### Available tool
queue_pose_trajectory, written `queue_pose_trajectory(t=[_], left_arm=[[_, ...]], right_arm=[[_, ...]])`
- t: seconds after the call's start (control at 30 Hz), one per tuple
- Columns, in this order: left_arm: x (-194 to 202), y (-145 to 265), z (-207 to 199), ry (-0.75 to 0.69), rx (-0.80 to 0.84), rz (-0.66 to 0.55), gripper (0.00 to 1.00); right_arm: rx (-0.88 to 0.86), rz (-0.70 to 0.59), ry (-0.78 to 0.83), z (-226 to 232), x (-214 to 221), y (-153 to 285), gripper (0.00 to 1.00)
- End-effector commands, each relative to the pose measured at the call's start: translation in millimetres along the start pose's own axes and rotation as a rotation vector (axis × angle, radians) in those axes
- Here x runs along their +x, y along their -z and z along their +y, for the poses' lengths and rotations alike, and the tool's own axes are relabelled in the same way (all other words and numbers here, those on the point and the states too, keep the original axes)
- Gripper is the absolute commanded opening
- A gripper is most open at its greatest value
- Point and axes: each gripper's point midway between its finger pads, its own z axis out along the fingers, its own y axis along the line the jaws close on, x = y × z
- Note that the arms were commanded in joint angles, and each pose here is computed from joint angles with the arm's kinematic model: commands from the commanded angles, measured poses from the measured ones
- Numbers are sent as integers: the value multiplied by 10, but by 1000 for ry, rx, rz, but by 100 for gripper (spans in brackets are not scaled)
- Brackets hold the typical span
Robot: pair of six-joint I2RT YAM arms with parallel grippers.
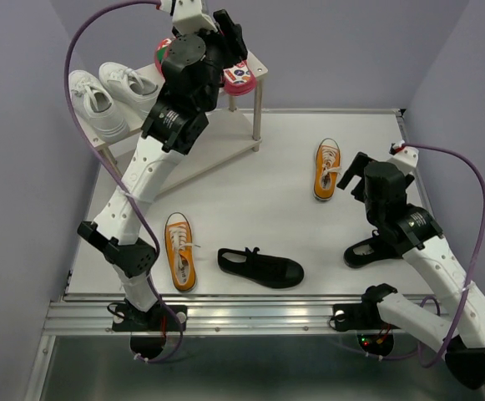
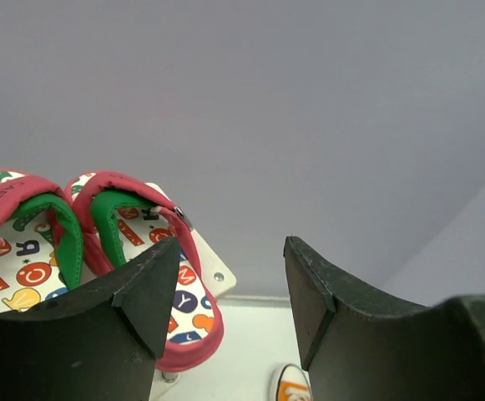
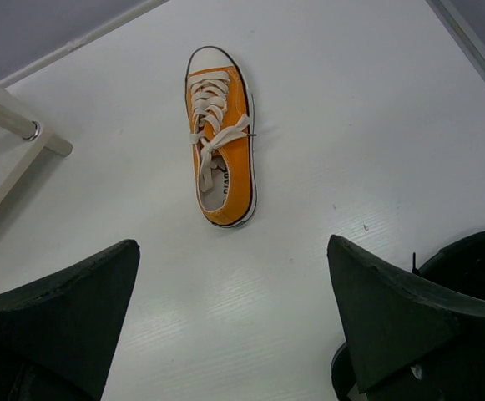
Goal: Place and organize the shoes onto the shoe shelf
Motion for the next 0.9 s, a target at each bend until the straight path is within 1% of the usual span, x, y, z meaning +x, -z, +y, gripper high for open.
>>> queue_pose_trajectory(t=[0.0,0.03,0.07,0.1,0.2,0.3,0.53,0.7,0.8,0.87], left_arm=[[441,115,-159,-148,156,187,63],[531,137,-209,-168,198,219,63],[632,143,-202,-183,205,250,63],[828,164,-165,-212,206,311,63],[1248,214,-88,-273,219,435,63],[1494,241,-54,-297,236,496,63],[1630,238,-74,-313,269,523,62],[1811,202,-71,-336,279,570,61],[1827,158,-12,-353,245,563,61],[1780,113,9,-363,225,537,61]], right_arm=[[-51,-44,-56,138,-194,35,100],[-51,-42,-57,142,-186,30,100],[-49,-39,-54,139,-174,24,100],[-48,-43,-56,132,-183,30,100],[-41,-47,-56,109,-183,36,100],[-42,-45,-52,117,-183,30,100],[-40,-33,-49,133,-149,1,100],[-36,-31,-44,133,-137,-12,100],[-34,-28,-40,131,-127,-18,100],[-34,-25,-40,136,-116,-27,100]])
